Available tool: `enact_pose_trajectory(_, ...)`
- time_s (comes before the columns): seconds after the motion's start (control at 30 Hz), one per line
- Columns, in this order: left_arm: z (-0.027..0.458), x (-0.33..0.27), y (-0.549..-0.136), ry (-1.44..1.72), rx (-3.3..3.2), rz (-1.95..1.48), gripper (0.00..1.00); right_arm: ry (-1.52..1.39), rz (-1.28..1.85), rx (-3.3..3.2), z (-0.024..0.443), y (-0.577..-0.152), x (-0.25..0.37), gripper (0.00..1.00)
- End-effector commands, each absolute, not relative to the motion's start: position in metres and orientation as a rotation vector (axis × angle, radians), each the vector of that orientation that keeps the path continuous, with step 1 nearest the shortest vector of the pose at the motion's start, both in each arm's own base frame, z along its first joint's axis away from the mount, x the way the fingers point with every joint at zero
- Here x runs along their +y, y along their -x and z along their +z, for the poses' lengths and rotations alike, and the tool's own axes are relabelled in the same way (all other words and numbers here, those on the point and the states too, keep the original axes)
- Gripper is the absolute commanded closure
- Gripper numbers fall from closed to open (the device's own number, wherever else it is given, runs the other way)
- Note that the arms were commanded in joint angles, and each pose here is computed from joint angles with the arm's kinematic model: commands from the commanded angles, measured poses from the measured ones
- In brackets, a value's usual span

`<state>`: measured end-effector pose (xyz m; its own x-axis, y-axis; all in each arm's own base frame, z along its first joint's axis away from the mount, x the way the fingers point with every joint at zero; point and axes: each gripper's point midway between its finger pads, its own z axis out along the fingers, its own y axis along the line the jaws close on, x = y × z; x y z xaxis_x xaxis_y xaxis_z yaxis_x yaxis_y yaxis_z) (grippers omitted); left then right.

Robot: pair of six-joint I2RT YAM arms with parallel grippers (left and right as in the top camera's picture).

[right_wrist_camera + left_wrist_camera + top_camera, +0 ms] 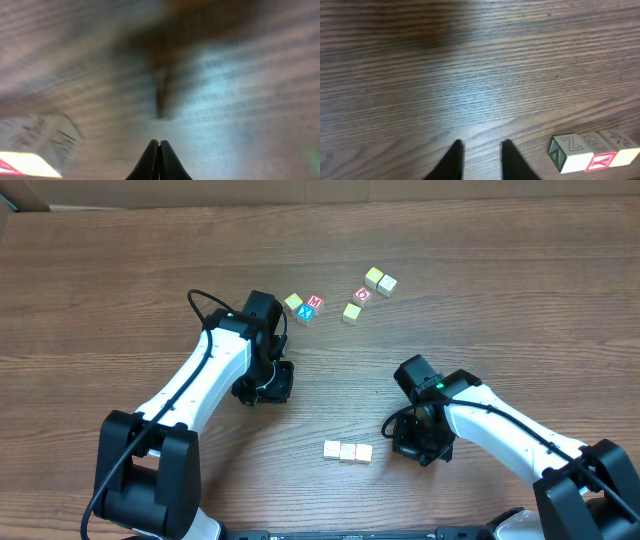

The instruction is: Flip 3 blocks

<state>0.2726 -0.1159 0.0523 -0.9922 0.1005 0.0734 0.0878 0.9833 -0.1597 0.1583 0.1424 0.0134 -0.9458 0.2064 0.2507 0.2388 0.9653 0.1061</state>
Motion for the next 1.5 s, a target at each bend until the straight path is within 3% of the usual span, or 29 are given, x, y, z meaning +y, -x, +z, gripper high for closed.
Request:
enact_pose_trajectory(0.0, 0.042, -0.124, -0.259, 0.242, -3.009, 0.245, 0.91, 0.231, -0.191, -2.889, 0.017, -0.154, 0.152, 0.96)
enact_pose_trajectory(0.07, 0.036, -0.127, -0.253, 0.278, -3.0, 0.241, 0.96, 0.187, -0.205, -2.891, 0.017, -0.151, 0.159, 0.96)
enact_pose_trajectory(0.37, 0.009, -0.148, -0.228, 0.421, -2.979, 0.241, 0.96, 0.132, -0.27, -2.922, 0.017, -0.154, 0.176, 0.96)
enact_pose_trajectory(0.73, 0.002, -0.154, -0.213, 0.104, -2.959, 0.217, 0.96, 0.128, -0.306, -2.923, 0.018, -0.156, 0.18, 0.96)
enact_pose_trajectory(1.1, -0.022, -0.141, -0.178, 0.045, -2.881, 0.202, 0.96, 0.104, -0.417, -2.922, 0.02, -0.162, 0.195, 0.96)
enact_pose_trajectory(1.47, -0.022, -0.162, -0.176, 0.155, -2.862, 0.375, 0.96, 0.105, -0.453, -2.919, 0.021, -0.163, 0.2, 0.96)
